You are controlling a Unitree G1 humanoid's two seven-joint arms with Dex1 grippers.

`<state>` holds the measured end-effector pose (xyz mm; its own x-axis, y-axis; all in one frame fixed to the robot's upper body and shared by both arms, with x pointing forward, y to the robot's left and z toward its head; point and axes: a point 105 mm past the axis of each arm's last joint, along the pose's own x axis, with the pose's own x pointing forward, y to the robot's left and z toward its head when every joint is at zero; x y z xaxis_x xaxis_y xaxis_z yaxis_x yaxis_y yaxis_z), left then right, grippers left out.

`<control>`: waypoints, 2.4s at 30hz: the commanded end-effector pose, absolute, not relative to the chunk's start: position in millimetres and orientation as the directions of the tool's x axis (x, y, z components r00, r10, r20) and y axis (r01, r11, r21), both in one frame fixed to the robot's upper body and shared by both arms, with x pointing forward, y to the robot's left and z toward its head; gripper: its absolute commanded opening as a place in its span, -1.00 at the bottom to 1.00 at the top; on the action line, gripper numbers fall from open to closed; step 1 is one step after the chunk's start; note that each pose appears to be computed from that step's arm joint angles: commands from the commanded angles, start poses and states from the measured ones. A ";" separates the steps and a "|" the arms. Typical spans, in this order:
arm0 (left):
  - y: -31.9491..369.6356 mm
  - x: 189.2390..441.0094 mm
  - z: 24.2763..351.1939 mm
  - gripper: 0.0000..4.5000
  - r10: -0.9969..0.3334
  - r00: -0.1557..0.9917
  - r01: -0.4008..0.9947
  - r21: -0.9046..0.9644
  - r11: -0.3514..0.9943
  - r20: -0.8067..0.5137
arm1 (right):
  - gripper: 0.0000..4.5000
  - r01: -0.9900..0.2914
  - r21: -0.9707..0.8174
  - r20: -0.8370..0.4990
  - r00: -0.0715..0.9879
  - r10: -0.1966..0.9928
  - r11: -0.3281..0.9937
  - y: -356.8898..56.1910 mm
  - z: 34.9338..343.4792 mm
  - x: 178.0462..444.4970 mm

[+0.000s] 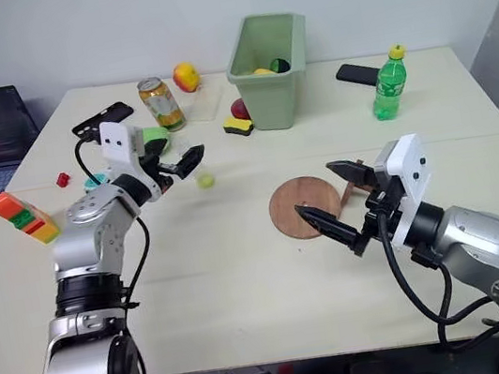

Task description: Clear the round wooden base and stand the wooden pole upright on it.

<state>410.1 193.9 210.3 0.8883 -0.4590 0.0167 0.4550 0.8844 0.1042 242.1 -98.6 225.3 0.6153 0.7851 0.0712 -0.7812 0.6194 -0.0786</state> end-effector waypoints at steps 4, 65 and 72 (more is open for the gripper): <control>173.3 362.7 255.8 1.00 -0.698 0.716 0.682 0.217 0.698 -0.006 | 1.00 -0.723 -0.133 -0.004 0.685 0.729 0.678 -131.3 221.9 258.9; 121.7 284.2 218.7 1.00 -0.938 0.324 0.936 0.187 0.299 -0.122 | -0.89 -0.770 0.016 0.110 0.636 0.764 0.638 -100.3 280.0 358.1; 143.9 287.7 208.7 1.00 -0.889 0.447 0.888 0.171 0.427 -0.099 | -0.89 -0.622 0.141 0.294 0.769 0.568 0.770 -70.2 259.3 362.0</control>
<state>288.0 141.3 193.5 0.4158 -0.8965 -0.1532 0.9087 0.4028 0.1095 364.5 -64.7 232.3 0.7510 0.6381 0.1697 -0.6603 0.7266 0.1902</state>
